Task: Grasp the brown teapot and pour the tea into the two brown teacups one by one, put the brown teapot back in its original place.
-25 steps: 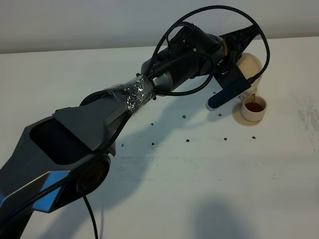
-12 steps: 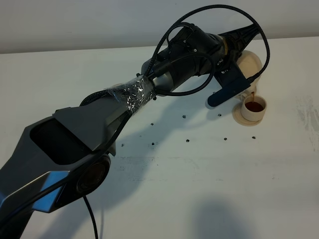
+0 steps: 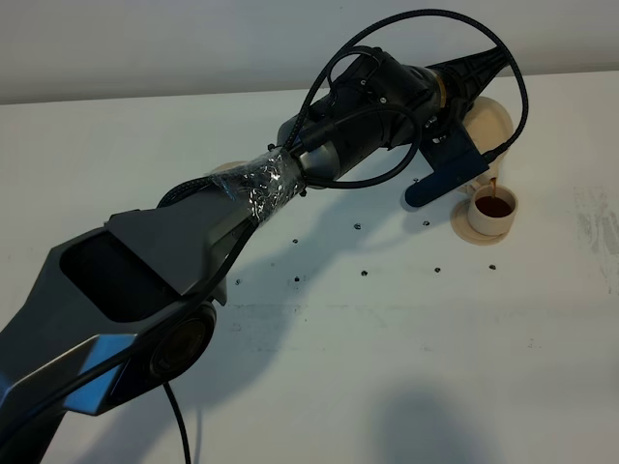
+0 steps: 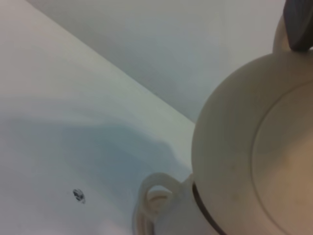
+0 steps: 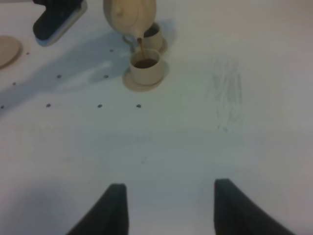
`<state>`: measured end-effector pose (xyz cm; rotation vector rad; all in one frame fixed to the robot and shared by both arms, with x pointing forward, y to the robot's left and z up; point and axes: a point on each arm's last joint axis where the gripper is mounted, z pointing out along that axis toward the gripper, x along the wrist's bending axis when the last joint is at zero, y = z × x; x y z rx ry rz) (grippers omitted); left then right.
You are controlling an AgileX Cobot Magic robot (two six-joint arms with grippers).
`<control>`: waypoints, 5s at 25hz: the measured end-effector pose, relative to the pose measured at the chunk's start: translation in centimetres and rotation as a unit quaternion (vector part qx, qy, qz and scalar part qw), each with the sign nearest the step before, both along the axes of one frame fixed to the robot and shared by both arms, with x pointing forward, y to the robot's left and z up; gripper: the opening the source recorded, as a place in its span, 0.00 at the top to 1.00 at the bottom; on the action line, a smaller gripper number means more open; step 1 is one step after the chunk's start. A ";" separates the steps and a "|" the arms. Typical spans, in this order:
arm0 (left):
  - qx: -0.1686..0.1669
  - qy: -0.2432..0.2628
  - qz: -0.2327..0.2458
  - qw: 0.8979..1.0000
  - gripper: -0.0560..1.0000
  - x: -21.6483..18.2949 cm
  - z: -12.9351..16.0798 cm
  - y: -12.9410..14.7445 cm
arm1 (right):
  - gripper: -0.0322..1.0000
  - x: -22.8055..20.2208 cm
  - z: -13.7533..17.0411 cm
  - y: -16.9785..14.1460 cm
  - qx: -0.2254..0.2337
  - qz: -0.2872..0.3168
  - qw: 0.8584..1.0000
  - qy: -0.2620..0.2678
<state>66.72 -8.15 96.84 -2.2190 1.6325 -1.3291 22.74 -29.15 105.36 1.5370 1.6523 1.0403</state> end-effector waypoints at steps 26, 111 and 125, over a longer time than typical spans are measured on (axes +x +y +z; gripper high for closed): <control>0.026 -0.015 -0.027 0.999 0.86 -0.4 0.0 -0.4 | 0.58 0.0 0.0 0.0 0.000 0.000 1.000 0.000; -0.221 0.403 0.628 0.628 0.86 -2.6 -0.6 6.0 | 0.58 0.0 0.0 0.0 0.000 0.000 1.000 0.000; -0.216 0.424 0.634 0.610 0.86 -2.4 -3.5 5.3 | 0.58 0.0 0.0 0.0 0.000 0.000 1.000 0.000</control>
